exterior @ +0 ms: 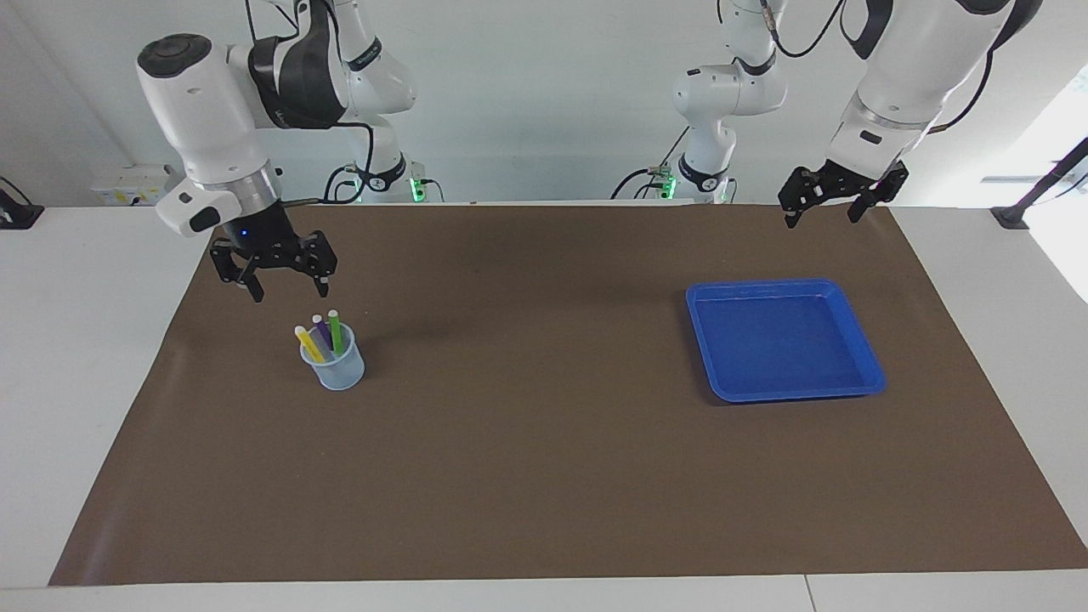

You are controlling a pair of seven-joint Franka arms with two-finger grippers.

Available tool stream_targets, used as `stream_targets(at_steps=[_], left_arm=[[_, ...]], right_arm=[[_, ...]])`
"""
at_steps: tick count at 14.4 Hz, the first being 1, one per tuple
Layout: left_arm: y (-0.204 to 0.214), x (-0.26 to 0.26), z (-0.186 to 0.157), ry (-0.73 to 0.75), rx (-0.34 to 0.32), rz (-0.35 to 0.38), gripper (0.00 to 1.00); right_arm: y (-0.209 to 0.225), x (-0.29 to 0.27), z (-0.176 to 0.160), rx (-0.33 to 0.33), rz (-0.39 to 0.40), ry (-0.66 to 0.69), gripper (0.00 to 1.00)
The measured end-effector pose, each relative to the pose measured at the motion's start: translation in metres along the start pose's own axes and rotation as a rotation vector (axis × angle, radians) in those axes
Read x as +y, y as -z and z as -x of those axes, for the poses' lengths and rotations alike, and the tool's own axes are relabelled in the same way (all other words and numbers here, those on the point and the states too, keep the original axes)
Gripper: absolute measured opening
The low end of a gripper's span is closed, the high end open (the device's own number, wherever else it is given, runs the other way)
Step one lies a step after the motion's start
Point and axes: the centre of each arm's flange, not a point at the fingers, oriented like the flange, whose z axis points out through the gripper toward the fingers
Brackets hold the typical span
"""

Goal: Transfer and insert pens with both arms

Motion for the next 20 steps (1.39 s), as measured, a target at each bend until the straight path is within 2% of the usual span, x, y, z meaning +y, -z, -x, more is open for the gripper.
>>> stream_targets(at_steps=[4,9,20], left_arm=[[0.002,-0.001,-0.001,-0.019,0.007,0.007,1.00],[0.009,-0.028,0.002,-0.112,-0.007,0.057,1.00],[0.016,-0.027,0.009,-0.136,0.001,0.073,1.00]], right_arm=[[0.042,0.002,-0.011,-0.060,0.002,-0.097,1.00],[0.050,0.004,-0.021,-0.128,0.019,-0.121,1.00],[0.061,0.017,0.000,-0.149,0.048,-0.158,1.00]])
